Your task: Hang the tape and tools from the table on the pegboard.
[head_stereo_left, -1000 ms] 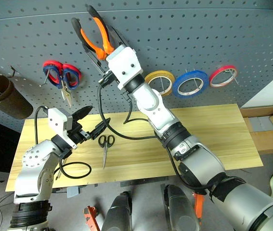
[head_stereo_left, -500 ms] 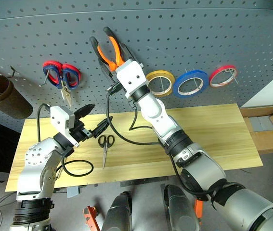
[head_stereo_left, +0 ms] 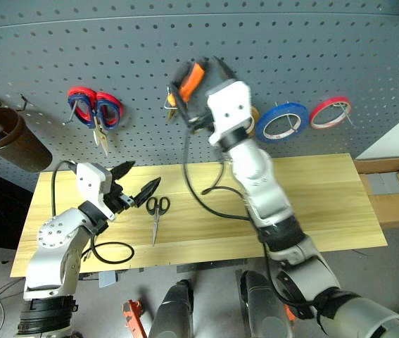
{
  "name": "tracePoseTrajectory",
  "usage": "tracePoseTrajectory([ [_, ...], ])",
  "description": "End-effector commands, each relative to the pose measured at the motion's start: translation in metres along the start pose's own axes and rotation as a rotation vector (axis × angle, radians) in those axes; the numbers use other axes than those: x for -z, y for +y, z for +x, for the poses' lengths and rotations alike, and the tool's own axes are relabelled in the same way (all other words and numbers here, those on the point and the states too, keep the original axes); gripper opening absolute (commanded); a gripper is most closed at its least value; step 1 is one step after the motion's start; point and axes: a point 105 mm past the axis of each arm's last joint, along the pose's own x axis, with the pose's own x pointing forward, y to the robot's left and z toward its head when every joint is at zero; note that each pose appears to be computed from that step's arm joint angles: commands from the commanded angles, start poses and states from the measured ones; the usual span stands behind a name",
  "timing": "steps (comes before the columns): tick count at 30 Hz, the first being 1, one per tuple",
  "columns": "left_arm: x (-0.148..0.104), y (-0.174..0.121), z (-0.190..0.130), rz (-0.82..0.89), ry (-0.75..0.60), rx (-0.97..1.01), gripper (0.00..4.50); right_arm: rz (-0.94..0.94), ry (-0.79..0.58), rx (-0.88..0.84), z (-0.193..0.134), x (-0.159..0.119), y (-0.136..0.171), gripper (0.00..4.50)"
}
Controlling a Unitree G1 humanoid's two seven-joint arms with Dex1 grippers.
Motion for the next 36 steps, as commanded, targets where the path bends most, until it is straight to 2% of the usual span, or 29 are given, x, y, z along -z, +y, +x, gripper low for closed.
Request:
tracePoseTrajectory([
  [1,0.006,0.0,-0.006,0.017,0.057,-0.019,4.3,0.106,-0.032,-0.15,-0.02,-0.037,0.001,4.46],
  [4,0.012,-0.003,-0.009,0.011,0.086,-0.024,4.3,0.14,0.016,-0.269,-0.037,-0.043,0.003,4.46],
  [12,0.026,-0.017,-0.012,-0.034,0.147,0.011,4.3,0.321,0.148,-0.427,-0.07,-0.041,0.01,4.46],
  [18,0.059,-0.024,-0.028,-0.071,0.361,0.031,4.4,0.396,0.405,-0.692,-0.123,-0.019,0.025,4.49],
  [22,0.078,-0.022,-0.033,-0.02,0.504,-0.033,4.4,0.393,0.491,-0.714,-0.137,-0.007,0.026,4.49],
  [25,0.088,-0.013,-0.034,0.061,0.611,-0.159,4.4,0.396,0.52,-0.714,-0.141,-0.001,0.027,4.49],
  [33,0.097,-0.031,-0.004,-0.16,0.636,-0.24,4.4,0.401,0.594,-0.752,-0.157,0.01,0.036,4.49],
  [36,0.101,-0.037,0.009,-0.18,0.662,-0.263,4.4,0.405,0.591,-0.756,-0.158,0.01,0.04,4.49],
])
